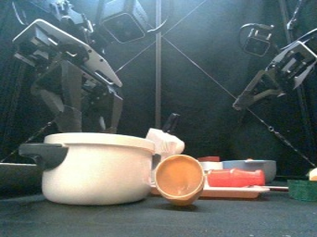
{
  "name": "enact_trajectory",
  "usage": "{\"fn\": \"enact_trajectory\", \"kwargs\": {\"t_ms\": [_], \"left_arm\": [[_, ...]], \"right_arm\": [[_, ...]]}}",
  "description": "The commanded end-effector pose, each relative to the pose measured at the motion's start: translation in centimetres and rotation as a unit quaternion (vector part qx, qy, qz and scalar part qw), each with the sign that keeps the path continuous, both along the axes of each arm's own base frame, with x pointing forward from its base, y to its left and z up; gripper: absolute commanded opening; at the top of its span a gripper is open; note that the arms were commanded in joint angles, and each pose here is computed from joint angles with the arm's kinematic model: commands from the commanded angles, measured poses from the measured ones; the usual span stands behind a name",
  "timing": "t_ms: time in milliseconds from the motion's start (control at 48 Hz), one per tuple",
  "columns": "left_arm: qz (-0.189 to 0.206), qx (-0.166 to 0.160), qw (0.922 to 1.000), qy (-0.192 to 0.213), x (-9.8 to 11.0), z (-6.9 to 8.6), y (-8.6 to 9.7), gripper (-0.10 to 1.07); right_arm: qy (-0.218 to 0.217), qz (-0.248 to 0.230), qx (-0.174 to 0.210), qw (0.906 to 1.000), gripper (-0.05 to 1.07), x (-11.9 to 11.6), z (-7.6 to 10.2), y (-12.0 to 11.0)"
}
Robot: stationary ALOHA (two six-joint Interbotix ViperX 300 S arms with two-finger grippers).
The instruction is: Grab corn top
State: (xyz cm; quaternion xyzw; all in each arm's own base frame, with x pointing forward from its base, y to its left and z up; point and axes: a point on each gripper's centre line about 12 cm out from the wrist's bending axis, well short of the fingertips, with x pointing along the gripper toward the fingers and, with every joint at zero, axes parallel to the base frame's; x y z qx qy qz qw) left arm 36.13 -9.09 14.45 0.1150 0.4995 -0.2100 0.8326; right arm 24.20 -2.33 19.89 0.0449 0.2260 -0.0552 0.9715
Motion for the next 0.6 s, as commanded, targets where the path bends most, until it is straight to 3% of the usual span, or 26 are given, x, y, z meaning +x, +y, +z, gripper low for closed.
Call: {"fn": "enact_trajectory", "kwargs": {"t_ms": [0, 167, 583], "left_arm": [[-0.001, -0.001, 0.9999, -0.016, 0.9, 0.6, -0.2, 0.89], [-0.008, 0.016, 0.9997, -0.015, 1.4, -0.6, -0.1, 0.89], [-0.020, 0.036, 0.9991, -0.011, 1.3, -1.7, 0.3, 0.89]], "right_arm": [[-0.011, -0.002, 0.000, 0.9999, 0.01, 0.3, 0.6, -0.1], [-0.007, -0.004, 0.003, 1.0000, 0.01, 0.3, 0.4, -0.1], [-0.004, -0.004, 0.006, 1.0000, 0.01, 0.4, 0.2, -0.1]]}}
